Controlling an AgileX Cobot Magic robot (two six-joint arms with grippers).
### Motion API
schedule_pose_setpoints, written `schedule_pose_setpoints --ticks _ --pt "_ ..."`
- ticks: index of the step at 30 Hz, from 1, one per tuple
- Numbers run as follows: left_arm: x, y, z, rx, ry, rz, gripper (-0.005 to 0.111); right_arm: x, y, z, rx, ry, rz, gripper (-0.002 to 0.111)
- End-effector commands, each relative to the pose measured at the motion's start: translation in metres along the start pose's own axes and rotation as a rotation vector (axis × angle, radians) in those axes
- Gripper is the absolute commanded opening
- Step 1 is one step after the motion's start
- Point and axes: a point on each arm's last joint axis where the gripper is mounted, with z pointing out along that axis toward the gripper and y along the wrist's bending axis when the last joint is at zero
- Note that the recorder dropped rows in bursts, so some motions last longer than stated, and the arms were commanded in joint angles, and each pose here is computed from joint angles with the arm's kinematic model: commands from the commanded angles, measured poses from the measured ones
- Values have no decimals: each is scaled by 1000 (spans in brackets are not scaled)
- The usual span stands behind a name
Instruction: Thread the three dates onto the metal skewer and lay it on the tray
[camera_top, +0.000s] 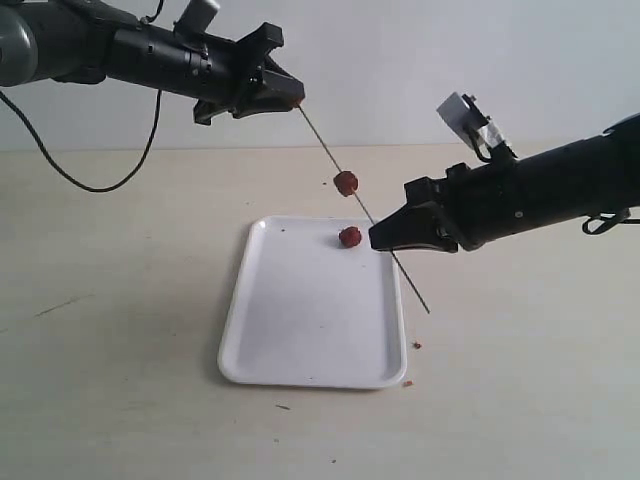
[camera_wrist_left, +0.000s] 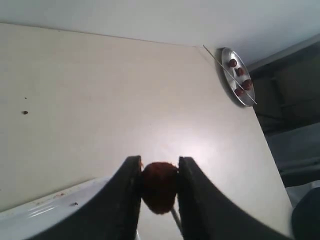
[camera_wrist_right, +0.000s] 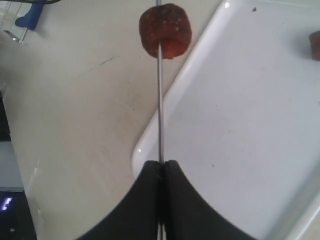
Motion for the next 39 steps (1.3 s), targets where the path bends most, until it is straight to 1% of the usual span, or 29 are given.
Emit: schedule_pose_setpoints --ticks 1,5,13,16,18,23,28,32,34,36,39 --pt "-2 -3 1 10 -24 -17 27 1 8 12 -12 -5 30 0" --pt "-2 -3 1 10 -24 -17 27 -2 13 19 8 -45 52 0" --pt "-1 -4 2 18 -15 -13 27 -13 11 22 -8 -179 166 0" --pt "0 -5 2 21 -10 -13 27 -18 11 21 -13 -228 165 0" --pt "0 -5 2 25 -4 -13 27 -18 11 21 -9 -228 126 0" --pt "3 -7 3 36 21 -5 27 -33 14 20 -19 -257 91 0" --pt "8 -14 9 48 37 8 27 -48 18 22 -70 -271 75 0" --pt "14 -23 16 61 55 38 27 -55 16 24 -73 -280 73 0" --pt "14 -23 17 62 56 42 27 -55 16 24 -71 -281 73 0" --pt "14 -23 17 62 56 42 29 -55 16 24 -72 -280 81 0" --pt "14 -24 16 64 59 41 39 -55 16 24 -72 -280 81 0"
